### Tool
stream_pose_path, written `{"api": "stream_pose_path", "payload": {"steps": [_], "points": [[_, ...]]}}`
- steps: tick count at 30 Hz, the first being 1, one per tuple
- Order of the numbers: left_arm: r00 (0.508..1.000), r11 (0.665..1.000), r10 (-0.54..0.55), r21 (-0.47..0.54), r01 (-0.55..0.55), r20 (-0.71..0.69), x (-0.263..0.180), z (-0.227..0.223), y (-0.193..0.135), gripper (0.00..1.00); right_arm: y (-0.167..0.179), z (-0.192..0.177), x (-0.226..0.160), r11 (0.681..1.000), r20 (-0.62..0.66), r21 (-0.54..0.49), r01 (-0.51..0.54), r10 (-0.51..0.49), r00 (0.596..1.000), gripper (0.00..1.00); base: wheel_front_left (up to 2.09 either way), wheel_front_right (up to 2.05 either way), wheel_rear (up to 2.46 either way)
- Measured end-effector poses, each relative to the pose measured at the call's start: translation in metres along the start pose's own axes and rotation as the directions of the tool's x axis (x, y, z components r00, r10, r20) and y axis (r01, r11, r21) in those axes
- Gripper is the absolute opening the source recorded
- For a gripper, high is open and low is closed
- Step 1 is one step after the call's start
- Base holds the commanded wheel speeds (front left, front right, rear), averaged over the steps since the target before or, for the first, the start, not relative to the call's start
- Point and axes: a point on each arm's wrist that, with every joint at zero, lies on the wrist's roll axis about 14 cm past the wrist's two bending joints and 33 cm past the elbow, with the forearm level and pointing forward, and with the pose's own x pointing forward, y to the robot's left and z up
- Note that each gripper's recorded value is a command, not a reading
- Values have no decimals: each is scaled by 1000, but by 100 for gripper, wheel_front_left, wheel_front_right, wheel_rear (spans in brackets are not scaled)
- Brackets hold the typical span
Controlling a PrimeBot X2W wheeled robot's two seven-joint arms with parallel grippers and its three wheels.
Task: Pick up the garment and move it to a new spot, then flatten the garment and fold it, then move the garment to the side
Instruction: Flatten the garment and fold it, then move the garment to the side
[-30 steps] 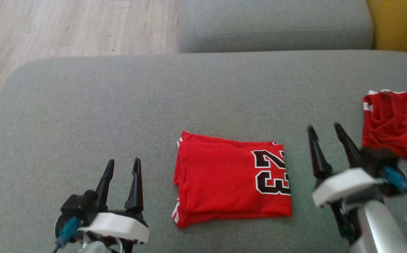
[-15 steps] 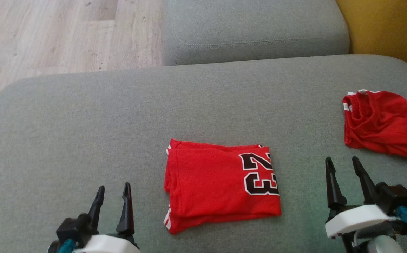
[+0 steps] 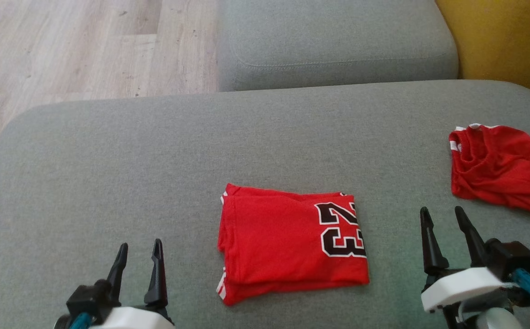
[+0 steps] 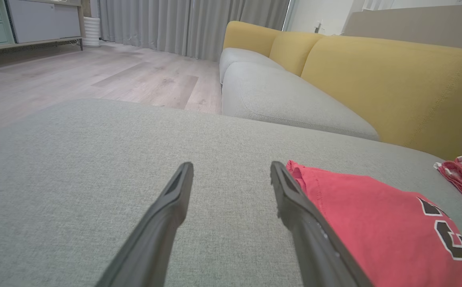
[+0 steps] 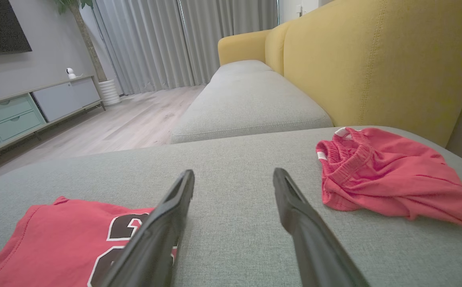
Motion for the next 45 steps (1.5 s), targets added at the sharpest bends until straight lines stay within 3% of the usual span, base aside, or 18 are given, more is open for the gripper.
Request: {"api": "stream_pose_path", "payload": {"steps": [8,19,27,34,37,38,39,41,42,45], "points": [[1000,1000,11,-3,-11,3,-2,1,3,100,6,-6,3,1000,-29,-12,-19,19,999,100,0,0,0],[999,999,42,-12,-42,29,-7,8,10,100,26,-26,32,995,-228,-33,-90,80,970,100,0,0,0],[992,992,123,-23,-122,13,-15,3,31,100,45,-80,42,990,-441,-4,-144,127,888,100,0,0,0],[984,984,176,-29,-176,2,-17,1,46,100,69,-117,43,978,-572,45,-202,191,798,100,0,0,0],[982,982,188,-26,-188,-1,-18,0,50,100,76,-120,46,974,-585,56,-221,212,783,100,0,0,0],[982,982,188,-24,-188,-2,-17,0,50,100,77,-120,47,973,-586,60,-224,216,781,82,0,0,0],[982,982,187,-22,-187,-2,-17,0,50,100,78,-120,48,972,-586,61,-227,219,780,46,0,0,0],[983,983,182,-21,-182,-4,-15,0,48,100,80,-119,49,970,-584,63,-233,225,780,22,0,0,0],[983,983,182,-21,-182,-4,-15,0,48,100,80,-119,49,970,-584,63,-233,225,780,0,0,0,0],[987,987,162,-20,-162,0,-8,2,43,100,77,-116,51,972,-568,55,-228,218,794,0,0,0,0]]}}
